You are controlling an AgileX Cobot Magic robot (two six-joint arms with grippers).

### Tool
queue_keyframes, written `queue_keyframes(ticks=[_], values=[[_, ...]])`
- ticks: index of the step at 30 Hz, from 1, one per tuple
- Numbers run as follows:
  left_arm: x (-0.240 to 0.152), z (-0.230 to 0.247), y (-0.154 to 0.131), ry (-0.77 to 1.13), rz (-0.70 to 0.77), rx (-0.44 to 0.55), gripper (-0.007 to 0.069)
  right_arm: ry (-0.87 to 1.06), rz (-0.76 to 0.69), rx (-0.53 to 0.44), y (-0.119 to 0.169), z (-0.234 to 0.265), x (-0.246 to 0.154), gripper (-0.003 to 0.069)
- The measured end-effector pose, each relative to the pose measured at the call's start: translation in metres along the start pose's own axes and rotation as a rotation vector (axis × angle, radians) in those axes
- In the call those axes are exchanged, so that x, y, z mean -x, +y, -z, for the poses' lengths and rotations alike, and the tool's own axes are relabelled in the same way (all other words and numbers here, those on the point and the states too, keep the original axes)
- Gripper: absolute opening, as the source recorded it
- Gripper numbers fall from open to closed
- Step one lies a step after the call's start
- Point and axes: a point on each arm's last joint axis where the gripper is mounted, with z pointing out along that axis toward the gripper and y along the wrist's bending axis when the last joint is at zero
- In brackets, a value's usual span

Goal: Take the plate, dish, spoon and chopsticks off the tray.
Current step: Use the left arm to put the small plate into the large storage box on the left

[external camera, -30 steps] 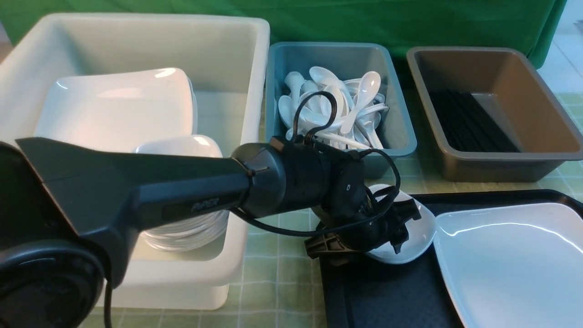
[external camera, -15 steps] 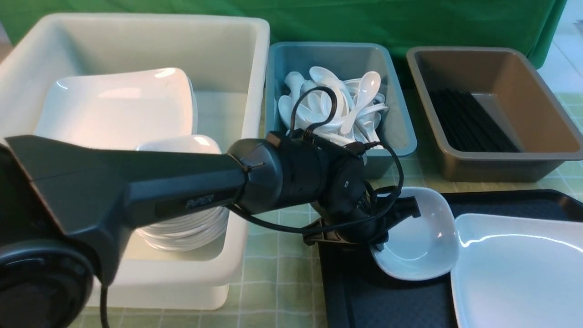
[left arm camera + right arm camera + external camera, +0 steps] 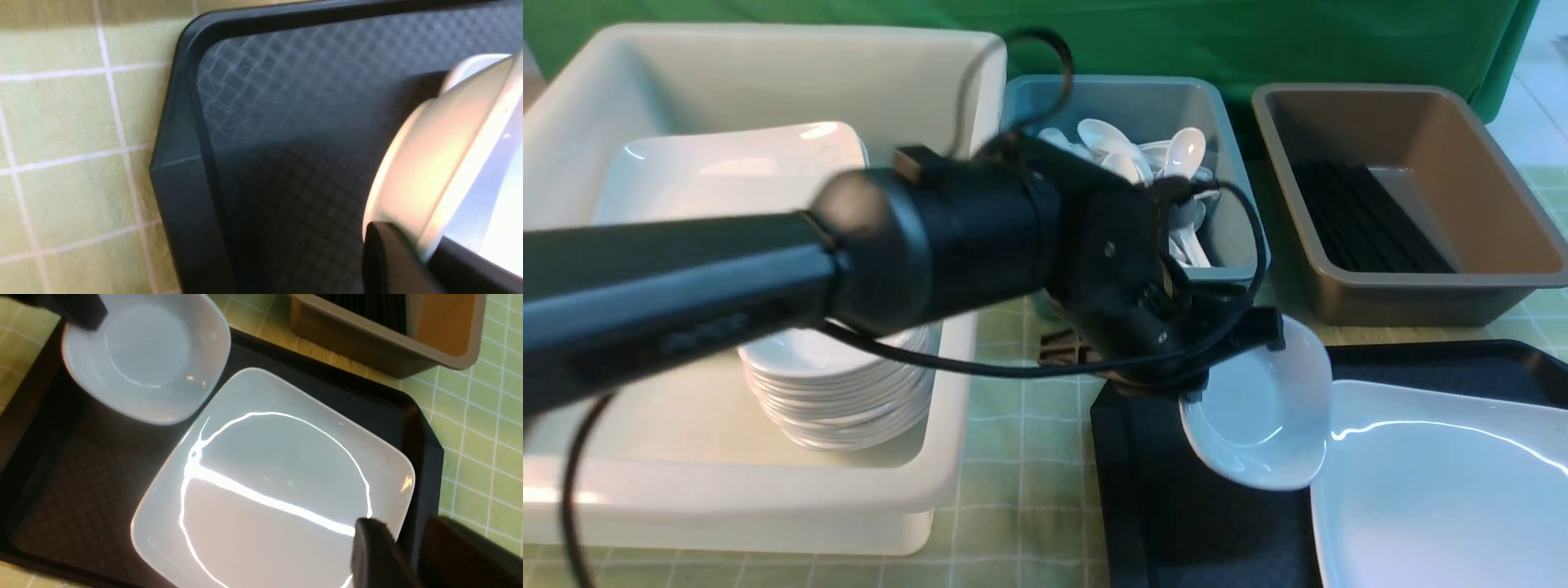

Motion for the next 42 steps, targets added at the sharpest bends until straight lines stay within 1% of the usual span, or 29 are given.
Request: queue_keyframes(ticks=[3,4,7,8,9,13,15,18,19,20,24,27,33,37,40,42], values=[[0.003,0.020,-0.003,-0.024,-0.020,-0.020,0.0009,0.000,0.000,0.000,0.000,0.000,0.000,0.0172],[0.008,0.037,-0.002,-0.049,-0.019,-0.039,0.0009,0.000,0.000,0.000,0.000,0.000,0.000,0.0173],[0.019,0.074,0.009,-0.095,-0.018,-0.049,0.0009,0.000,0.000,0.000,0.000,0.000,0.000,0.0176],[0.027,0.098,0.022,-0.124,-0.012,-0.038,0.0009,0.000,0.000,0.000,0.000,0.000,0.000,0.0177],[0.029,0.101,0.024,-0.129,-0.010,-0.035,0.0009,0.000,0.000,0.000,0.000,0.000,0.000,0.0177],[0.048,0.172,0.084,-0.212,0.058,0.069,0.0009,0.000,0.000,0.000,0.000,0.000,0.000,0.0176],[0.049,0.195,0.118,-0.189,0.079,0.137,0.0009,0.000,0.000,0.000,0.000,0.000,0.000,0.0176],[0.050,0.215,0.164,-0.120,0.159,0.172,0.0009,0.000,0.000,0.000,0.000,0.000,0.000,0.0176],[0.050,0.215,0.168,-0.106,0.165,0.162,0.0009,0.000,0.000,0.000,0.000,0.000,0.000,0.0176],[0.052,0.217,0.180,-0.105,0.188,0.143,0.0009,0.000,0.000,0.000,0.000,0.000,0.000,0.0176],[0.063,0.213,0.207,-0.121,0.232,0.090,0.0009,-0.002,0.000,0.000,0.000,0.000,0.000,0.0176],[0.069,0.197,0.225,-0.079,0.256,0.085,0.0009,-0.004,-0.001,0.000,0.000,0.000,0.000,0.0176],[0.074,0.160,0.245,0.043,0.311,0.075,0.0009,-0.005,-0.008,0.000,0.000,0.000,0.000,0.0176],[0.074,0.147,0.253,0.092,0.325,0.082,0.0009,-0.006,-0.012,0.000,0.000,0.000,0.001,0.0176],[0.074,0.144,0.257,0.095,0.331,0.111,0.0022,-0.007,-0.013,0.000,0.000,0.000,0.001,0.0179],[0.075,0.144,0.260,0.081,0.346,0.142,0.0055,-0.007,-0.014,0.000,0.000,0.000,0.001,0.0183]])
